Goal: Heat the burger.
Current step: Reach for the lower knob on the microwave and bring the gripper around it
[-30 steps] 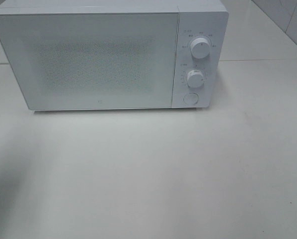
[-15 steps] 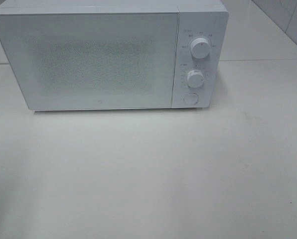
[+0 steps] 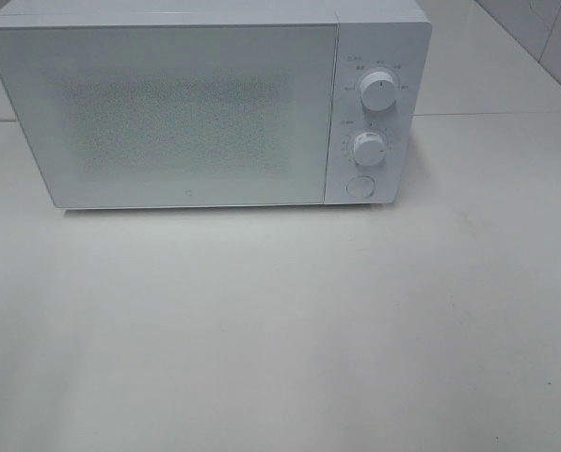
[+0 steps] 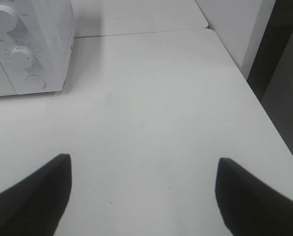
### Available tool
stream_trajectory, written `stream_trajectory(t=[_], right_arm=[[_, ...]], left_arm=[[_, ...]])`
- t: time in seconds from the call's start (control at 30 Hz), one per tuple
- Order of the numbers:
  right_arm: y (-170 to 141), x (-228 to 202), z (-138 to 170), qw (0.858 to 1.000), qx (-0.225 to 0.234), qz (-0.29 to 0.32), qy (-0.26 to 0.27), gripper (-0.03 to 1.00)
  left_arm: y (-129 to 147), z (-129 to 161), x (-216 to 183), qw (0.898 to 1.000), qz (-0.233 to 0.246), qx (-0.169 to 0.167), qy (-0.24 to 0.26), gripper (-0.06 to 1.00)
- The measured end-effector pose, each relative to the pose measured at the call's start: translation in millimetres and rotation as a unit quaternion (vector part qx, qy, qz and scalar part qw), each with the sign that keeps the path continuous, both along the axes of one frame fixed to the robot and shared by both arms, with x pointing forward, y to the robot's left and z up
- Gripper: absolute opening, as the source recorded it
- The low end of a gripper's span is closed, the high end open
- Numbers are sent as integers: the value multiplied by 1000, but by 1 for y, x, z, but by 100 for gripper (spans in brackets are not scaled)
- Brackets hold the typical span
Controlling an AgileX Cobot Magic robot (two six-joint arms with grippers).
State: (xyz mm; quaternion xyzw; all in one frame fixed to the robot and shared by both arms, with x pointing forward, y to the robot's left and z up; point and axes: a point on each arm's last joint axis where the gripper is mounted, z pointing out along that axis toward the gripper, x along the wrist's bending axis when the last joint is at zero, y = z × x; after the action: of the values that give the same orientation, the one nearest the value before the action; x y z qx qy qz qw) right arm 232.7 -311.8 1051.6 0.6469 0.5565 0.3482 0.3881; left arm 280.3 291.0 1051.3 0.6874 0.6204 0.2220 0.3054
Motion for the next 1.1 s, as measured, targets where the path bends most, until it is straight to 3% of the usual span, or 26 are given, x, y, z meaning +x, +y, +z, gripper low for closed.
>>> stream_trajectory(t=[0.27, 0.4, 0.57, 1.1], right_arm=[[0, 0, 0, 1000, 0, 0, 0, 76], [0, 0, 0, 1000, 0, 0, 0, 76], [0, 0, 0, 1000, 0, 0, 0, 76], [0, 0, 0, 1000, 0, 0, 0, 76]], left_arm=[[3, 4, -22, 997, 14, -9, -70, 99], [5, 5, -35, 991, 69, -8, -113, 99], [5, 5, -48, 985, 83, -8, -153, 99], [5, 5, -51, 983, 85, -8, -163, 99]])
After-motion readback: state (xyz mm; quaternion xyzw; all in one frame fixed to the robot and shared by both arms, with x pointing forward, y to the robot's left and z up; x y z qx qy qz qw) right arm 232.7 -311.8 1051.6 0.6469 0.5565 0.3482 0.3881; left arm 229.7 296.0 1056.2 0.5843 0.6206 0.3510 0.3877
